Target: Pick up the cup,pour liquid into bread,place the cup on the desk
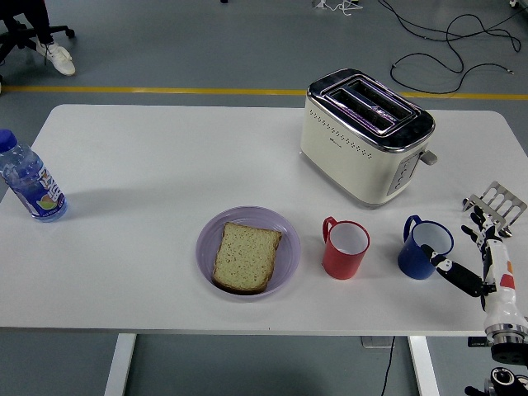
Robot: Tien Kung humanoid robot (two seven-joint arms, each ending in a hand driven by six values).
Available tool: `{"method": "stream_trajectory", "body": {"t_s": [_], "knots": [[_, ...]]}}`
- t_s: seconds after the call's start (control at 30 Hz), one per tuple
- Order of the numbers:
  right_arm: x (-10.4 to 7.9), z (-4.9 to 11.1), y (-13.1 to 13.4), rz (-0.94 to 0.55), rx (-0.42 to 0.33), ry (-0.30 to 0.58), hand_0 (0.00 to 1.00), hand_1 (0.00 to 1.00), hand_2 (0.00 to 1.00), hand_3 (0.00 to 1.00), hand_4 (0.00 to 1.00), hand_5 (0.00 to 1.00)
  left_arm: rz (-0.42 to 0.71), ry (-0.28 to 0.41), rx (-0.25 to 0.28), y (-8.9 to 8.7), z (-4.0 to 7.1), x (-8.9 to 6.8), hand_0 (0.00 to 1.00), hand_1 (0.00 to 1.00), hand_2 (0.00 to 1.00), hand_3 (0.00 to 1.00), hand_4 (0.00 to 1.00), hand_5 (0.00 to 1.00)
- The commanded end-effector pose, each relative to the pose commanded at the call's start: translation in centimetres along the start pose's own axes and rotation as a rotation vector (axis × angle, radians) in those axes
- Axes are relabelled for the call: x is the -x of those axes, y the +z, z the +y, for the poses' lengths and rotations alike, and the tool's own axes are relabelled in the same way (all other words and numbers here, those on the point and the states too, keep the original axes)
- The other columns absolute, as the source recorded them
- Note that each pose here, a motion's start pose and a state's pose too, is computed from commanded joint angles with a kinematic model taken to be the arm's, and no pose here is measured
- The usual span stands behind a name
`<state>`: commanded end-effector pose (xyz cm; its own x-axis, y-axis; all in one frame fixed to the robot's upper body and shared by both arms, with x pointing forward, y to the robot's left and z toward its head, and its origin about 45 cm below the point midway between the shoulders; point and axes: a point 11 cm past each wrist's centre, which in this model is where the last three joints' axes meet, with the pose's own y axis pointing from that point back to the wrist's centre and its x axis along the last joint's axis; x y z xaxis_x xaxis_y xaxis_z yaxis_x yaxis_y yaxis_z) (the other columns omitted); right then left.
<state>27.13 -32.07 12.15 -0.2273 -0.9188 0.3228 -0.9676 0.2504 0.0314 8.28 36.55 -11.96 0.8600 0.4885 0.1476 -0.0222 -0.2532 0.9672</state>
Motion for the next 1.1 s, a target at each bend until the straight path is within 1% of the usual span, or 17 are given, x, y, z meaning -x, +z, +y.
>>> {"method": "stream_trajectory", "body": {"t_s": [0.33,0.47,0.7,0.93,1.1], "knots": [[0.5,-0.2,1.1,0.034,0.021,0.000,0.971,0.872,0.973,0.998,0.998,0.131,-0.003,-0.004,0.000,0.0,0.0,0.1,0.648,0.688,0.706,0.590,0.299,0.880],[0.7,-0.2,1.8,0.043,0.041,0.000,0.971,0.872,0.972,0.998,0.998,0.133,-0.004,-0.010,-0.005,-0.2,-0.1,0.4,0.649,0.688,0.707,0.590,0.299,0.882],[1.3,-0.1,2.3,0.047,0.053,-0.015,0.972,0.871,0.972,0.998,0.998,0.134,-0.013,-0.017,-0.008,-0.3,-0.1,0.8,0.648,0.688,0.707,0.590,0.299,0.881],[1.8,-0.5,2.6,0.044,0.065,-0.007,0.972,0.867,0.971,0.998,0.998,0.135,-0.019,-0.020,-0.005,-0.2,-0.1,0.9,0.648,0.687,0.707,0.590,0.297,0.884],[2.0,-1.1,2.6,0.032,0.072,0.005,0.971,0.864,0.970,0.998,0.998,0.138,-0.015,-0.022,-0.002,-0.1,-0.1,0.9,0.648,0.688,0.707,0.590,0.296,0.882]]}}
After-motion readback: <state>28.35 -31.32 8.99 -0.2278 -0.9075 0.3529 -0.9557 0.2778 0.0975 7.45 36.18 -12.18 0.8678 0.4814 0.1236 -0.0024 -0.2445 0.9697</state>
